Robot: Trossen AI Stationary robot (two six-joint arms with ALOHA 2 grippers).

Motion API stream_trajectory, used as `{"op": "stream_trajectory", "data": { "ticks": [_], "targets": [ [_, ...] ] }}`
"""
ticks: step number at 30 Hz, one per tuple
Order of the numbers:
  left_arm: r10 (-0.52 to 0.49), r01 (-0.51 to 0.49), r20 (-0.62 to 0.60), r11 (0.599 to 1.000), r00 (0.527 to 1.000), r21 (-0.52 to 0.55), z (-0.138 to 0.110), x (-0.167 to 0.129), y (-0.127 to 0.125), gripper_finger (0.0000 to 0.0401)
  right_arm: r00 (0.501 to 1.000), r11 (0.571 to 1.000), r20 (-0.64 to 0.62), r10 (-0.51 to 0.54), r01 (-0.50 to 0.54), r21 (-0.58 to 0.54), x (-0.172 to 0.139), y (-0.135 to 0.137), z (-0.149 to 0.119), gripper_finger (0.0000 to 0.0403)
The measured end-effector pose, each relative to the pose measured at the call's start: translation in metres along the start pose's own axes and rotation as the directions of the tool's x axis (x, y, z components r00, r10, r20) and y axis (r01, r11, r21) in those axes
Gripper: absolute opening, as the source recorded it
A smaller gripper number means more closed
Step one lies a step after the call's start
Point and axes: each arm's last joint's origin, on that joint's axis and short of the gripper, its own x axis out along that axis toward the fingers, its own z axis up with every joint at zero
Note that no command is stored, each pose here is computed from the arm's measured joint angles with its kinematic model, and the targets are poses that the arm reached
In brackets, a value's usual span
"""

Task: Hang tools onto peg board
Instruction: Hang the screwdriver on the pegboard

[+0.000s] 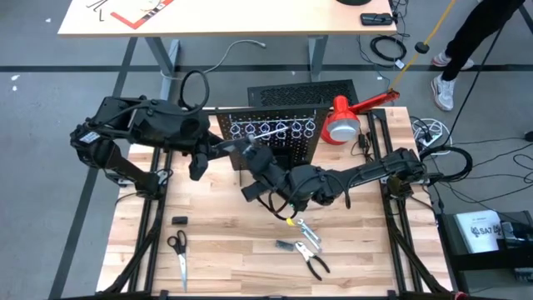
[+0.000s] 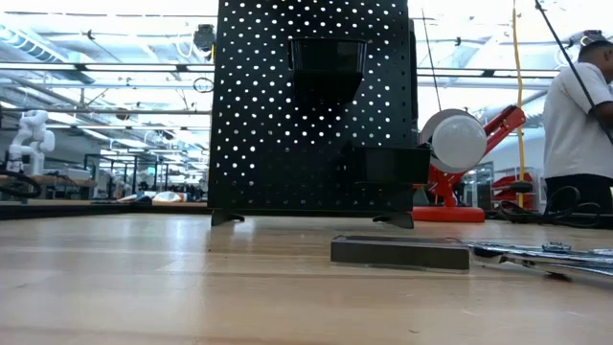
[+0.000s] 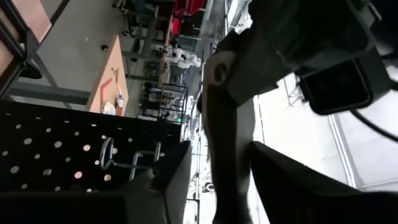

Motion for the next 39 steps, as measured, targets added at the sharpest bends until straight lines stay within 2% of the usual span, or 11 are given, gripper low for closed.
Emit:
{"op": "stream_trajectory", "data": {
  "ticks": [6, 9, 12, 18, 22, 26, 34, 39],
  "targets": [
    [-0.003, 0.003, 0.002, 1.000, 1.000, -0.003, 0.0008, 0.0014, -0.0004, 0.0136, 1.000, 1.000, -0.021, -0.009, 0.009, 0.015, -0.0002, -0.0021, -0.0012, 0.0092],
    [-0.004, 0.004, 0.005, 1.000, 1.000, -0.012, 0.0011, 0.0014, -0.0005, 0.0136, 1.000, 1.000, -0.025, -0.011, 0.011, 0.011, 0.0000, -0.0024, -0.0015, 0.0078],
    [-0.006, 0.006, 0.004, 1.000, 1.000, -0.020, 0.0010, 0.0013, -0.0006, 0.0136, 1.000, 1.000, -0.027, -0.012, 0.013, 0.014, 0.0003, -0.0026, -0.0019, 0.0081],
    [-0.014, 0.014, 0.003, 1.000, 1.000, -0.020, 0.0010, 0.0013, -0.0010, 0.0136, 0.998, 0.997, -0.050, -0.031, 0.034, 0.067, 0.0024, -0.0051, -0.0049, 0.0135],
    [-0.018, 0.018, 0.001, 1.000, 1.000, -0.025, 0.0009, 0.0011, -0.0011, 0.0136, 0.997, 0.995, -0.060, -0.041, 0.046, 0.084, 0.0033, -0.0066, -0.0066, 0.0150],
    [-0.018, 0.018, 0.001, 0.999, 1.000, -0.026, 0.0010, 0.0011, -0.0011, 0.0136, 0.997, 0.996, -0.068, -0.038, 0.043, 0.082, 0.0039, -0.0063, -0.0072, 0.0137],
    [-0.012, 0.012, 0.010, 1.000, 1.000, -0.027, 0.0015, 0.0008, -0.0010, 0.0136, 0.996, 0.997, -0.081, -0.029, 0.034, 0.064, 0.0052, -0.0053, -0.0083, 0.0075],
    [-0.015, 0.015, 0.021, 1.000, 1.000, -0.022, 0.0026, 0.0007, -0.0014, 0.0136, 0.995, 0.996, -0.100, -0.027, 0.035, 0.078, 0.0059, -0.0058, -0.0096, 0.0074]
  ]
}}
